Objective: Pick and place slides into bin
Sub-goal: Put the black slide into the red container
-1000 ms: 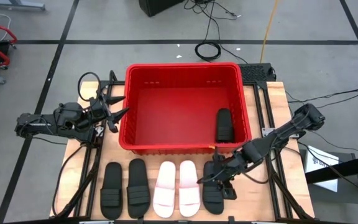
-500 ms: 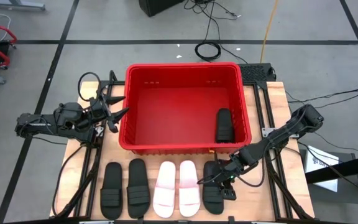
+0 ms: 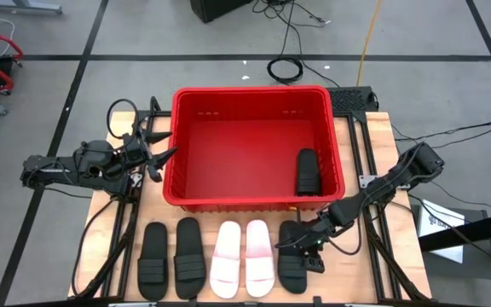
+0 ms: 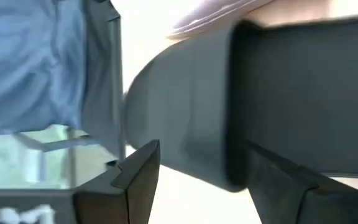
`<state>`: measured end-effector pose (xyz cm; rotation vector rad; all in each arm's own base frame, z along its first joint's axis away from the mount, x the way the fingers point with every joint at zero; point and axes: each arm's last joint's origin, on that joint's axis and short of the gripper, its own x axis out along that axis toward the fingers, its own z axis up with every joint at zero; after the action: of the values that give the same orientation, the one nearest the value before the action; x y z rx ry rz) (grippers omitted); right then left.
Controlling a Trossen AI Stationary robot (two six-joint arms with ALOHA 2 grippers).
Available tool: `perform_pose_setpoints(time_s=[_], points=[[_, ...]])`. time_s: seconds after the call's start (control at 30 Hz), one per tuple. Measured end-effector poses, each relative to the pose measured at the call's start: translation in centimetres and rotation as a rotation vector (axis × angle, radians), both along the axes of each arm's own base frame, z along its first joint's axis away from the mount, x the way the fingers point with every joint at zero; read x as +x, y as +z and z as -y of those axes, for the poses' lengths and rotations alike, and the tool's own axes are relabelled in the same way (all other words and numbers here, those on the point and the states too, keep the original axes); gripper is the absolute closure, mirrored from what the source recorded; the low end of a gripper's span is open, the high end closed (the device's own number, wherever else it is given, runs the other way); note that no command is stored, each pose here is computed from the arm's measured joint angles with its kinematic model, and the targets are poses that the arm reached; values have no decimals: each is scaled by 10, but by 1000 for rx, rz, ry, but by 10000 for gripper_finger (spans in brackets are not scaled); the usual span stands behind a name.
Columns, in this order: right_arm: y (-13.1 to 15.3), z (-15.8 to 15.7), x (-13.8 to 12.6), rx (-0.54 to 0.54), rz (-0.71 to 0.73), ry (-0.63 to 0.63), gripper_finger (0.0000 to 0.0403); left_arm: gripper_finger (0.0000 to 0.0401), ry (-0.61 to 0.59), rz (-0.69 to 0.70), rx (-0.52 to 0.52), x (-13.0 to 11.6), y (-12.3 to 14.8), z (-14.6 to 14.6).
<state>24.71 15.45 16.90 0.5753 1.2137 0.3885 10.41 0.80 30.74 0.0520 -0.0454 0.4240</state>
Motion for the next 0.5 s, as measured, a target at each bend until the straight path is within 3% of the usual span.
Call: perform_pose_setpoints(time_s=[0.23, 0.5], points=[[-11, 2, -3, 55, 35, -33, 206, 151, 0, 0, 0, 0, 0, 0], [-11, 1, -4, 69, 36, -7, 312, 151, 0, 0, 0, 0, 0, 0]])
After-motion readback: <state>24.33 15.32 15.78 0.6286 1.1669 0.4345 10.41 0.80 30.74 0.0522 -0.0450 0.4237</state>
